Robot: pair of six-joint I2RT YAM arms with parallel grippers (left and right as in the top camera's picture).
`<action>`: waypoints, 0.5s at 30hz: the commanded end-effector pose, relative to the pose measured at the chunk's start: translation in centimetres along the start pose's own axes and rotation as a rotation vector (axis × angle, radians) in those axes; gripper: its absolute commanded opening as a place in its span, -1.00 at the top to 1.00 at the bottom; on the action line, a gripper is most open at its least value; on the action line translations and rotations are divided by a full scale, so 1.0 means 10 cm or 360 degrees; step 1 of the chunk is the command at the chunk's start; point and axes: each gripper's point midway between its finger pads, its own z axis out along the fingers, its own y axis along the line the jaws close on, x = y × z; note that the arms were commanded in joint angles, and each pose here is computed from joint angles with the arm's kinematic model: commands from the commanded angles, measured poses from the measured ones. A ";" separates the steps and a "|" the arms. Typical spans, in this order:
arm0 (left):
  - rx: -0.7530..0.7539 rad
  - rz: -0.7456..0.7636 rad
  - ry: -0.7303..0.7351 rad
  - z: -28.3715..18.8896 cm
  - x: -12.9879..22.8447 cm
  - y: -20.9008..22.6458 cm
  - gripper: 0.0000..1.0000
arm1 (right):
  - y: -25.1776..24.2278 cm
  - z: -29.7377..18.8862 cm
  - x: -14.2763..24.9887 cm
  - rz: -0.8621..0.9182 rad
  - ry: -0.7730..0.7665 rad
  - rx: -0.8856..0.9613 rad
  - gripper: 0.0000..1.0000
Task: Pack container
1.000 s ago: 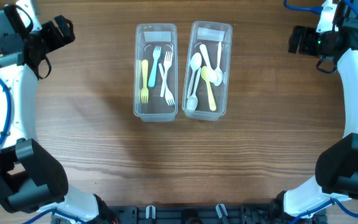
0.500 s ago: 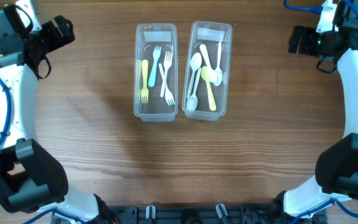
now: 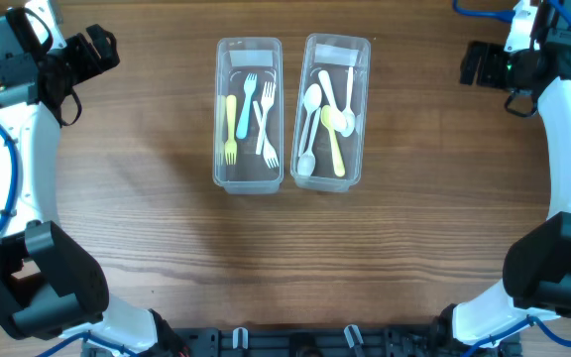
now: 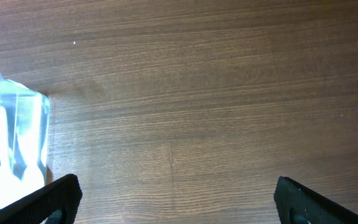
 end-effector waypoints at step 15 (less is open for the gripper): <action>0.0002 0.0003 -0.0059 -0.11 -0.13 -0.03 -0.99 | 0.29 -0.92 -0.57 -0.0096 -0.0497 -0.0191 -1.00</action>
